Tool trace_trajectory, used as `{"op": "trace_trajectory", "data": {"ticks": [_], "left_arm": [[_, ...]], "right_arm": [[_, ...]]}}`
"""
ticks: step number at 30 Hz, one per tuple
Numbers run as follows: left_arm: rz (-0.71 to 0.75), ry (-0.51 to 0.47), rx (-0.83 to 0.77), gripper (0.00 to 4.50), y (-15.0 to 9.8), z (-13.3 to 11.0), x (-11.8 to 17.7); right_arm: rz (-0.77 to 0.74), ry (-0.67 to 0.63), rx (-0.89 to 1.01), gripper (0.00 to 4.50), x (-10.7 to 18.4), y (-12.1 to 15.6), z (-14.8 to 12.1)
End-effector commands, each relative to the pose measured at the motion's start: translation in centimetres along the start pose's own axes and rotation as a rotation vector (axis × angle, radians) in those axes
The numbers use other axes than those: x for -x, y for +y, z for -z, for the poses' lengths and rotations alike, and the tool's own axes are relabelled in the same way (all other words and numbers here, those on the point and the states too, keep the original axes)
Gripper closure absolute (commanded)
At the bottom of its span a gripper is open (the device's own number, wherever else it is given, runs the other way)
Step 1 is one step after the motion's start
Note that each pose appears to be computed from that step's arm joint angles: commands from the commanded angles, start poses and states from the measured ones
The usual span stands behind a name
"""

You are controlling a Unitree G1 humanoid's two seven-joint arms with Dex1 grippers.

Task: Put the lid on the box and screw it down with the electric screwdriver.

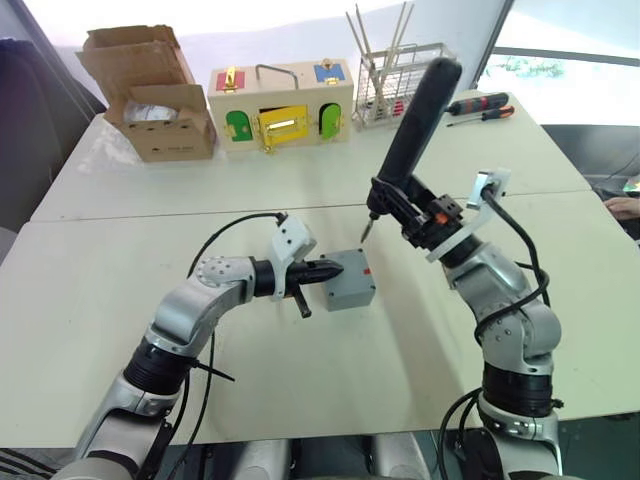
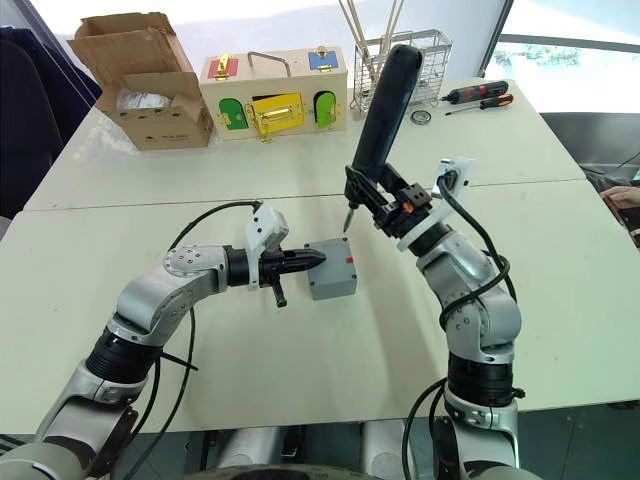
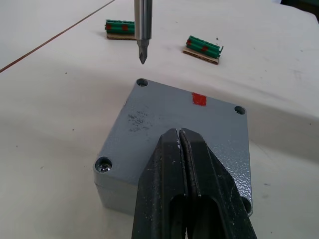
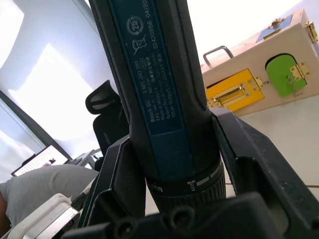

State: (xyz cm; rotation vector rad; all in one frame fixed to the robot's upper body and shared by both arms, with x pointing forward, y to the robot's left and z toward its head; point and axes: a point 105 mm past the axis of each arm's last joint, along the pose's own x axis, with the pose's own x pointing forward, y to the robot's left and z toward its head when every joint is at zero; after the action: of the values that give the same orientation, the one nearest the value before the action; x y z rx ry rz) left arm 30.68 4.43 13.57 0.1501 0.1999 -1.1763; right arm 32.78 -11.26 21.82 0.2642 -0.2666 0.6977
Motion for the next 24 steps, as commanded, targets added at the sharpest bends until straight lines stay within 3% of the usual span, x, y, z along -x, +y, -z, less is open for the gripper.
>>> {"op": "trace_trajectory", "data": {"ticks": [1,18,24], "left_arm": [[0.002,-0.005,-0.036,4.5,0.0,-0.6,0.1],[0.003,0.003,-0.053,4.5,-0.3,-0.8,0.3],[0.011,0.013,-0.052,4.5,-0.5,-0.5,-0.1]], "right_arm": [[-0.036,-0.059,0.026,2.73,-0.1,0.6,-1.4],[-0.007,-0.007,0.047,2.73,0.0,-0.2,0.8],[-0.189,0.156,0.093,2.73,0.2,2.7,3.6]]}}
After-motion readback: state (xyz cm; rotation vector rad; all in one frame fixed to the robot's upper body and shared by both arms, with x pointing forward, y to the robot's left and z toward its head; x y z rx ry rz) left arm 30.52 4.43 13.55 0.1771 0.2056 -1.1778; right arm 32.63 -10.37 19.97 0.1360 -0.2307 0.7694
